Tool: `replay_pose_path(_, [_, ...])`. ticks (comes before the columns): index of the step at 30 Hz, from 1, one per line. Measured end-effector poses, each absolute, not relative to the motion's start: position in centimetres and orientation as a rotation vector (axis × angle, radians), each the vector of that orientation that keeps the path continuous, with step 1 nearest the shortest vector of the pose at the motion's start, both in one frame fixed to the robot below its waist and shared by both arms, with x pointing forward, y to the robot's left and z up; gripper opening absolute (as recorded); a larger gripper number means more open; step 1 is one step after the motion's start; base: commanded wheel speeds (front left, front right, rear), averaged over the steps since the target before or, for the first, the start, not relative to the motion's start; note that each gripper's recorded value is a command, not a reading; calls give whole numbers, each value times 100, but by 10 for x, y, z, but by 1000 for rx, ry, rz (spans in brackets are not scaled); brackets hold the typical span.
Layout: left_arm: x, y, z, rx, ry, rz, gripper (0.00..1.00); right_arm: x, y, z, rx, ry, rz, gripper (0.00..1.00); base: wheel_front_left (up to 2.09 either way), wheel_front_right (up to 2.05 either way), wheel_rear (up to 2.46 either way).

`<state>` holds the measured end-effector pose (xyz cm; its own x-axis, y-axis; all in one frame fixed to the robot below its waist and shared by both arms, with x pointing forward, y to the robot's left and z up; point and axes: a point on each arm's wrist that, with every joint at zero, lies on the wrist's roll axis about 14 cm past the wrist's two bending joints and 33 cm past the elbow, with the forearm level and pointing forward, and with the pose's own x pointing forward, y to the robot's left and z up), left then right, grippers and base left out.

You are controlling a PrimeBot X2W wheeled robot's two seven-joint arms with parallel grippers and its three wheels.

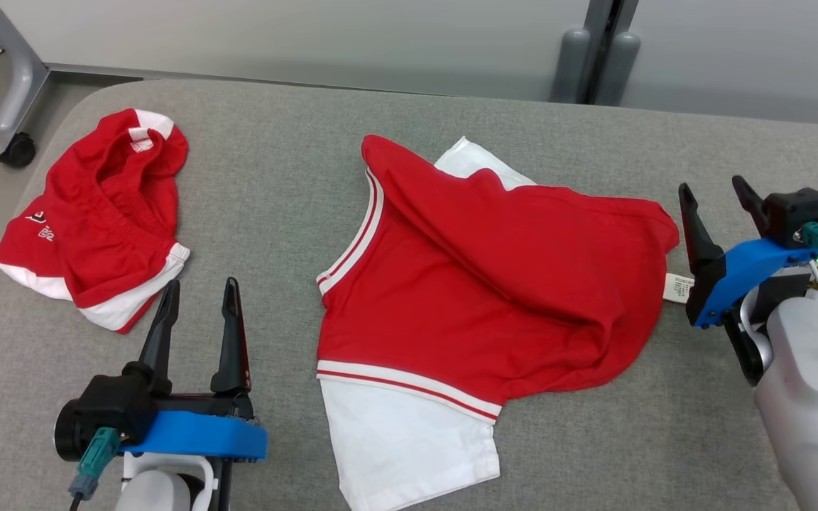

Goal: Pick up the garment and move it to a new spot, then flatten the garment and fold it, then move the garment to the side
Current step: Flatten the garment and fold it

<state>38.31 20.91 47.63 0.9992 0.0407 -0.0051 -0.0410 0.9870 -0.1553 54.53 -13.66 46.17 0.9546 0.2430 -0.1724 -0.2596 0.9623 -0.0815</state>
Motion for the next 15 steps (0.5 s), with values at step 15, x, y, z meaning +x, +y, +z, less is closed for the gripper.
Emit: replay_pose_path(15, [390, 217, 469, -140, 23, 59, 100, 528, -123, 376, -40, 403, 240, 100, 0, 0, 0])
